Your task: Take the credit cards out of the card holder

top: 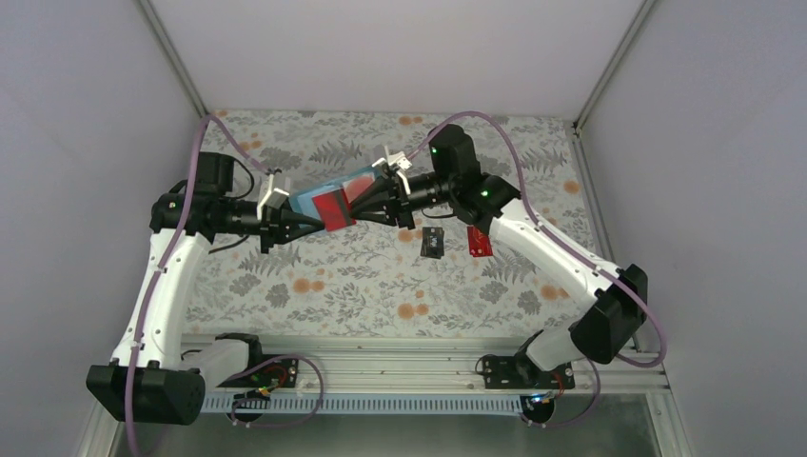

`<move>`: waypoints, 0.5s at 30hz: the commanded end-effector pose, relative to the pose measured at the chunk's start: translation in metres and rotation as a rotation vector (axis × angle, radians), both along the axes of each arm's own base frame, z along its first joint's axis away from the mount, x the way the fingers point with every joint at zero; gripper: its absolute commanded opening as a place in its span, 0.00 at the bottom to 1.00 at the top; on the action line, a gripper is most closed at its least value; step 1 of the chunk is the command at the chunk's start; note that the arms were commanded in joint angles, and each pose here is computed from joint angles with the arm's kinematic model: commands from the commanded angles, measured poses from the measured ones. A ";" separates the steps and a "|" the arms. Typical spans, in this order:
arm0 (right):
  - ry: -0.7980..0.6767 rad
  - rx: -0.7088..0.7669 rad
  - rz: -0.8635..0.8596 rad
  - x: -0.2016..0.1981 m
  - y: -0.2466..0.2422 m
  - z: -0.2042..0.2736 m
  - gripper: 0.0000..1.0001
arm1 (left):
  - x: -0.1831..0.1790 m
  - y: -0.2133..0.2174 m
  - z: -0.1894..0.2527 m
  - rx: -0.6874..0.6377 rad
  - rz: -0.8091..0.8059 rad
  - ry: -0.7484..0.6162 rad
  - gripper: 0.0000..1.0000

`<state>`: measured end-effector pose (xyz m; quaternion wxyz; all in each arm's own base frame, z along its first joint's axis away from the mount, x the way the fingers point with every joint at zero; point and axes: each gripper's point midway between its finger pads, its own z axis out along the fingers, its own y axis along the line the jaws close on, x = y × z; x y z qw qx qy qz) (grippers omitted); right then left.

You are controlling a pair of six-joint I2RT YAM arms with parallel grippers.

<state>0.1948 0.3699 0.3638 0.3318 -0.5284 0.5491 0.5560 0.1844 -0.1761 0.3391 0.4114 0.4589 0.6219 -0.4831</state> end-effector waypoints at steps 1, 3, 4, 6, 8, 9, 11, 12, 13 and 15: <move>0.008 -0.009 -0.018 0.008 0.005 0.000 0.17 | -0.005 -0.001 0.016 -0.046 -0.031 -0.072 0.02; 0.002 -0.006 -0.023 0.008 0.005 0.001 0.13 | -0.005 -0.001 0.017 -0.048 -0.033 -0.072 0.02; -0.001 -0.004 -0.026 0.008 0.005 0.002 0.10 | -0.005 -0.001 0.017 -0.048 -0.033 -0.072 0.02; -0.006 -0.003 -0.027 0.008 0.005 0.002 0.04 | -0.005 -0.001 0.017 -0.047 -0.033 -0.074 0.02; -0.010 -0.001 -0.028 0.007 0.004 0.003 0.04 | -0.005 -0.001 0.016 -0.047 -0.033 -0.072 0.02; -0.013 0.000 -0.029 0.007 0.003 0.003 0.04 | -0.006 -0.001 0.016 -0.047 -0.033 -0.071 0.02; -0.017 -0.003 -0.045 0.008 0.000 0.003 0.04 | -0.006 -0.001 0.017 -0.048 -0.033 -0.072 0.02; -0.019 -0.009 -0.069 0.012 -0.002 0.002 0.04 | -0.006 -0.001 0.017 -0.049 -0.033 -0.072 0.02; -0.023 -0.014 -0.097 0.017 -0.005 0.001 0.04 | -0.006 -0.001 0.017 -0.049 -0.033 -0.070 0.02; -0.016 -0.024 -0.148 0.026 -0.015 -0.001 0.04 | -0.006 -0.001 0.017 -0.050 -0.033 -0.072 0.03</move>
